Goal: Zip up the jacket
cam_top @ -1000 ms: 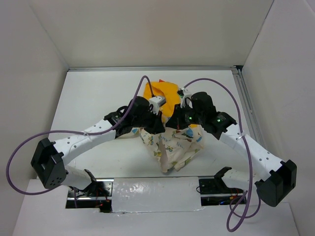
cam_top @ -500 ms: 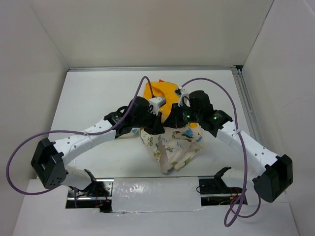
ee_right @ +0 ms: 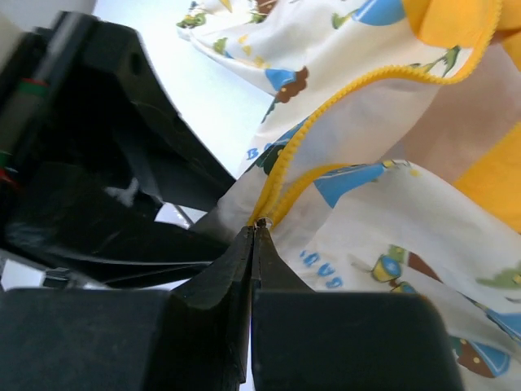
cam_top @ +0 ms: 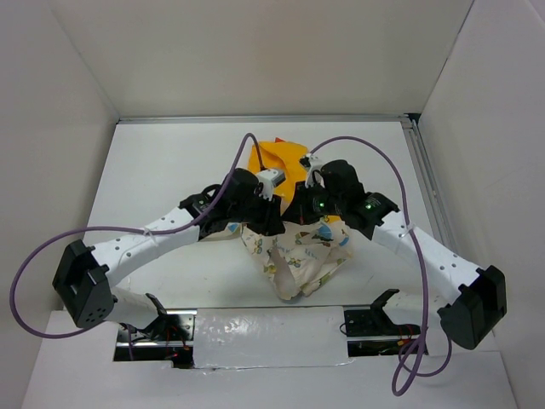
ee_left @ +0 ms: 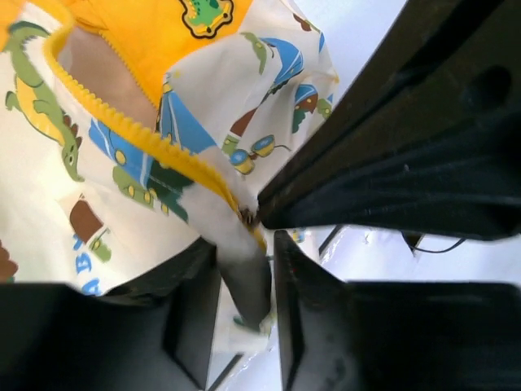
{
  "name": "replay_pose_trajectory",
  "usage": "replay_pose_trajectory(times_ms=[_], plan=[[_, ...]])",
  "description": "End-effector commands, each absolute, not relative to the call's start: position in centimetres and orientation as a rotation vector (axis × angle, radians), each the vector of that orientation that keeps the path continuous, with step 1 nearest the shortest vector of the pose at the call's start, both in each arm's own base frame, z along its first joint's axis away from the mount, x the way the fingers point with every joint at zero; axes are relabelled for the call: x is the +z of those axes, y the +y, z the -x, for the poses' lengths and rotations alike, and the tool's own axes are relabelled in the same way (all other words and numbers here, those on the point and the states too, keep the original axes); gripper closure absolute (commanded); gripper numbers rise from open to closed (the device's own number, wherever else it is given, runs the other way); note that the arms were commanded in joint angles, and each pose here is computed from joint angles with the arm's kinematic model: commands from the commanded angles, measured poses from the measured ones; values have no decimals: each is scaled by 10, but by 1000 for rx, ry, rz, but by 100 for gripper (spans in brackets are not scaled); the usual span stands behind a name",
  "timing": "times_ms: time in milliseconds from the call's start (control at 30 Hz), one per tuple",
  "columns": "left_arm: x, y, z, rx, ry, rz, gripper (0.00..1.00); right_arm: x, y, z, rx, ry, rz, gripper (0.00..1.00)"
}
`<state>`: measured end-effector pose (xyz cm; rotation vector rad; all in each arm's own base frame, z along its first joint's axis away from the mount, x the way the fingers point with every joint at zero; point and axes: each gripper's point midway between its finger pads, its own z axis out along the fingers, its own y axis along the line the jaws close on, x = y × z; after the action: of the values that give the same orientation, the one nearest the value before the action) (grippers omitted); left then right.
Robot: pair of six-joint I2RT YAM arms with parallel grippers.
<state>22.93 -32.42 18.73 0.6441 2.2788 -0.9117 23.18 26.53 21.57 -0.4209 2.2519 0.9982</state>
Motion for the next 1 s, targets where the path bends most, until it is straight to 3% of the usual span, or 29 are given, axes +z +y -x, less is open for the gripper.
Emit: replay_pose_trajectory(times_ms=[0,233,500,633,900,967], plan=[[216,-323,-230,-931,2213,-604,56,231,258,-237,938,2203,422,100],[223,-305,-231,-857,2184,-561,43,236,258,-228,968,2202,457,100],[220,-304,-232,-821,2237,-575,46,249,256,-227,994,2167,449,100],[217,-307,-226,-866,2245,-576,43,252,259,-226,1019,2156,463,100],[224,-329,-228,-971,2218,-613,49,247,262,-226,1031,2163,473,100],[221,-334,-228,-986,2233,-627,58,247,263,-226,1030,2157,475,100]])
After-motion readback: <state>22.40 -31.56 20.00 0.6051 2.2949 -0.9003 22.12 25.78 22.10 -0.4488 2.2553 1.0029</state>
